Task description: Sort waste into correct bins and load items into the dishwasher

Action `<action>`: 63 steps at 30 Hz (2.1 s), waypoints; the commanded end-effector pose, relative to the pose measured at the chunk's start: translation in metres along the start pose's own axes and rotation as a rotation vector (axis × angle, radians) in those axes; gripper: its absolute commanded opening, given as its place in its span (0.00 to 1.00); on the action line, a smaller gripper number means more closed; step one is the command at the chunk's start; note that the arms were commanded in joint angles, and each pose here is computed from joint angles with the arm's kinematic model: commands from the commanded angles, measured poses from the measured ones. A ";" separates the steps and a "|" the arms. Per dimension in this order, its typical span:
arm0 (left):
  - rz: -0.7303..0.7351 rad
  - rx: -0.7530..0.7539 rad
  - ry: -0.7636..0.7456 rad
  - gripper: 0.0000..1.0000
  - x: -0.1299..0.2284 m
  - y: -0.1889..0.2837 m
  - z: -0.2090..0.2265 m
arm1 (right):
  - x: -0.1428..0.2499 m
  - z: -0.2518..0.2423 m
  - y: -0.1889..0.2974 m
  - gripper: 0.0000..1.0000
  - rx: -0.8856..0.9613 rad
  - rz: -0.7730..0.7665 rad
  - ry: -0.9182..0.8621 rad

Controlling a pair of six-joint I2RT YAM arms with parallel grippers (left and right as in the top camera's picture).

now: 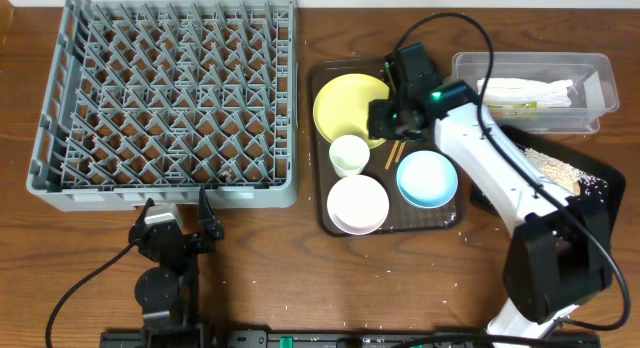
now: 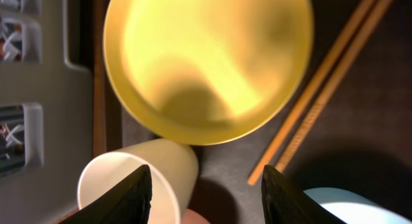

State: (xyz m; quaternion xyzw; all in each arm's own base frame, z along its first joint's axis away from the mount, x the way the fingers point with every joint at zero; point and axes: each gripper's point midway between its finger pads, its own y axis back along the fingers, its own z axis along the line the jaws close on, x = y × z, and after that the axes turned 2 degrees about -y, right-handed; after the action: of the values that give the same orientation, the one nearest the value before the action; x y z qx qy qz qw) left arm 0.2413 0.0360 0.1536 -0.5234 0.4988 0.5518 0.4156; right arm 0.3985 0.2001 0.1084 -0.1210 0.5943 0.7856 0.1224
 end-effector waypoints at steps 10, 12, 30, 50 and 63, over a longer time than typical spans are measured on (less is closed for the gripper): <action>0.045 -0.012 -0.018 0.90 0.018 -0.002 0.003 | 0.040 0.007 -0.052 0.27 0.015 0.167 0.041; 0.044 -0.006 -0.016 0.90 0.018 -0.002 0.002 | 0.037 0.006 -0.052 0.11 0.017 0.156 0.040; 0.307 0.223 0.234 0.90 -0.053 0.021 -0.047 | -0.018 0.010 0.052 0.01 -0.227 -0.022 -0.013; 1.112 0.606 1.258 0.90 -0.034 -0.019 -0.157 | -0.033 0.072 0.074 0.01 -0.794 -0.002 0.082; 1.014 1.020 1.069 0.90 -0.068 -0.018 -0.175 | -0.020 0.116 0.070 0.01 -1.164 0.051 0.284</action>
State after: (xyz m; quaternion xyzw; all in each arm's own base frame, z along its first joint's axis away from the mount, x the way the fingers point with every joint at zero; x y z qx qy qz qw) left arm 0.3013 -0.1253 0.2231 -0.2157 0.9731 0.0807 0.0110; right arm 0.4047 0.2819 0.1903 -0.2310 0.1303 0.9638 -0.0279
